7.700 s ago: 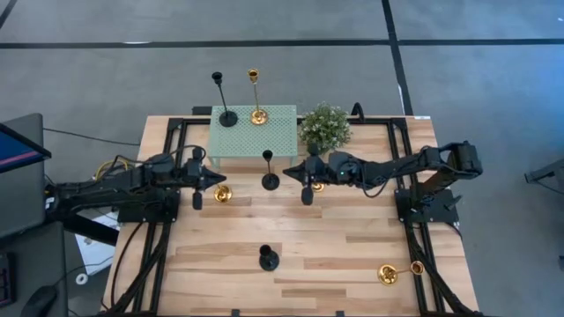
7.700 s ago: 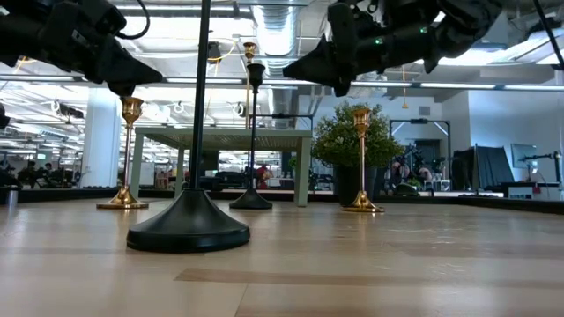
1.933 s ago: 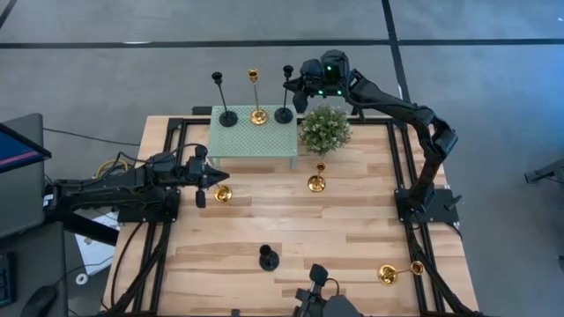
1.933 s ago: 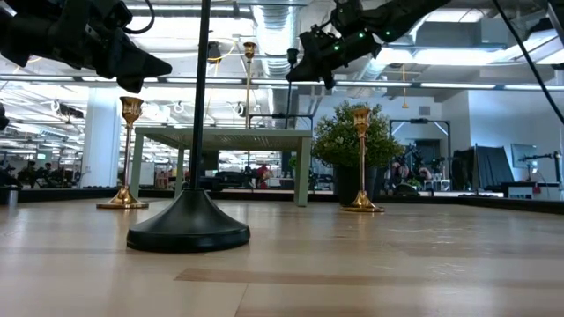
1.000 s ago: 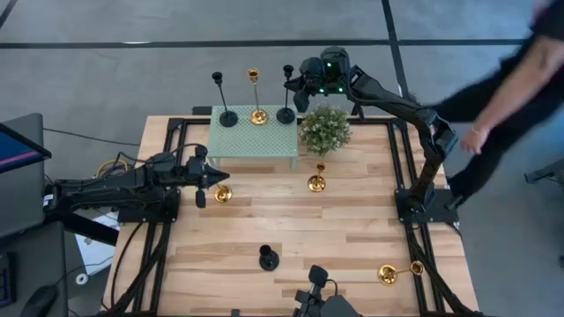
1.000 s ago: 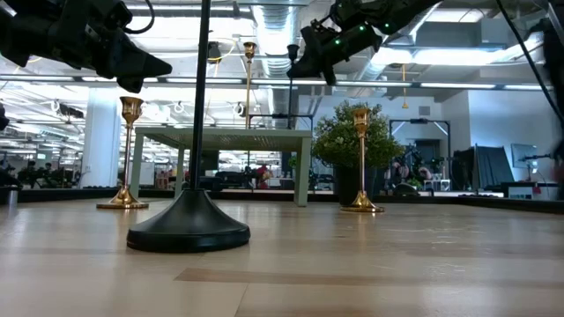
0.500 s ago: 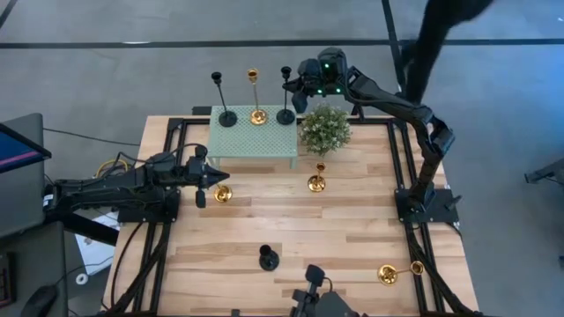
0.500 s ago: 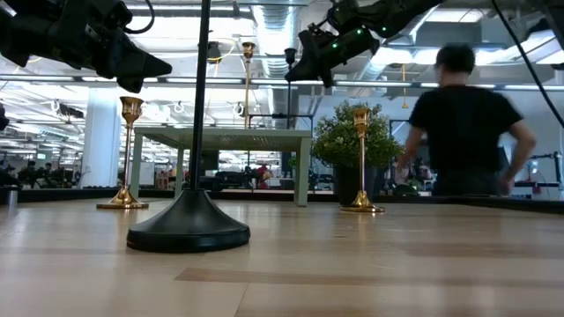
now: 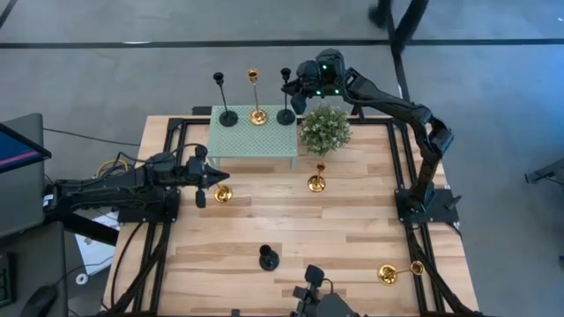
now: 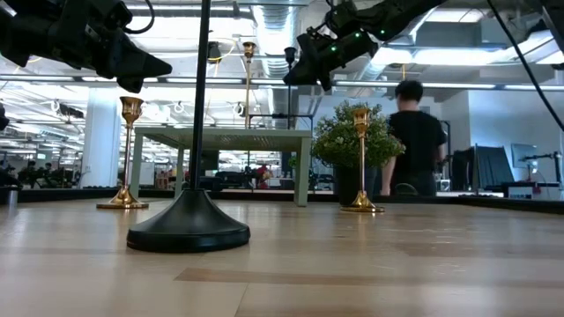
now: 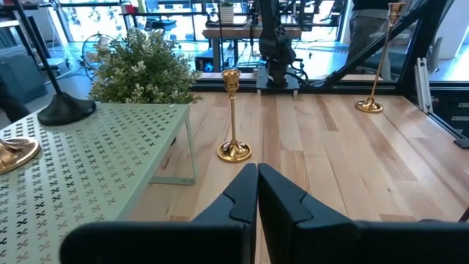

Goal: Pick & Place candle stick holders
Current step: Put the gold candle holder on the shelf aligned with the gold candle holder, then put the black candle holder on the shelf

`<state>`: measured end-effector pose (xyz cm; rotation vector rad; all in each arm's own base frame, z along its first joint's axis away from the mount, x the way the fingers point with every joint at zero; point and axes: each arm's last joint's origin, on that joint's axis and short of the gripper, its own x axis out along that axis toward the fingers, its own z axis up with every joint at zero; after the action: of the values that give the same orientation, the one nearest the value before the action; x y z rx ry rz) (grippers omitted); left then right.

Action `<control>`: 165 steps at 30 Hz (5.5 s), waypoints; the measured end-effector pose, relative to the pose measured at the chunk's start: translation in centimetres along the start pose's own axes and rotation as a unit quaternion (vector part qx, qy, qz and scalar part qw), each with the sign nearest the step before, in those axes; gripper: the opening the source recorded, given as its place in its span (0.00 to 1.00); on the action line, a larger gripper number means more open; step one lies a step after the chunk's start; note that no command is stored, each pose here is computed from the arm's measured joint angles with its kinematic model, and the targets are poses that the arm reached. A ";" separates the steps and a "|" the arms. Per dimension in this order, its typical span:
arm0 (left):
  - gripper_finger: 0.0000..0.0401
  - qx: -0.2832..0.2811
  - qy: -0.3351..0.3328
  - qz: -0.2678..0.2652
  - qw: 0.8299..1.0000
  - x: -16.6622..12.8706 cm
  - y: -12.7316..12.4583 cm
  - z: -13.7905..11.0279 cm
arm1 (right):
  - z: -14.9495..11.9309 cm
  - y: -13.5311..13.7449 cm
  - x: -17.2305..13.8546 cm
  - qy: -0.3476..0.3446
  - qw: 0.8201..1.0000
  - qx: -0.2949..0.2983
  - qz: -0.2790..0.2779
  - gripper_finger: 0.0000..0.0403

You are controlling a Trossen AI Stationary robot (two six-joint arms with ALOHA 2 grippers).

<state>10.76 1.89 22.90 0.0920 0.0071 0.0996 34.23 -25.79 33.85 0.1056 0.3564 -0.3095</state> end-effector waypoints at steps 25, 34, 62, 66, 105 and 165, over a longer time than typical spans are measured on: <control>0.03 0.000 0.000 0.000 1.000 0.0 0.0 0.0 | 2.9 5.6 -16.1 0.117 0.993 -0.009 -0.008 0.20; 0.03 0.001 -0.012 0.001 1.000 0.0 0.0 0.2 | 2.4 11.3 -18.6 0.169 0.982 -0.079 -0.016 0.01; 0.01 -0.021 -0.056 -0.184 0.981 0.4 -1.2 1.0 | -11.6 20.0 -17.8 0.014 0.986 -0.121 0.115 0.00; 0.01 -0.020 -0.046 -0.222 0.974 1.6 -2.1 0.8 | -11.5 20.1 -17.8 0.007 0.985 -0.124 0.117 0.00; 0.03 0.035 0.035 -0.131 0.990 6.1 -14.2 0.1 | -11.4 20.1 -17.8 0.003 0.985 -0.125 0.118 0.00; 0.67 -0.094 0.008 -0.207 0.974 11.9 -17.0 -2.8 | -11.5 19.5 -19.8 0.014 0.988 -0.095 0.117 0.00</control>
<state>24.25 -13.53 18.51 -0.1017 0.0333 -0.3163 19.03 -0.03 31.16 -0.0363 0.3954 -0.0410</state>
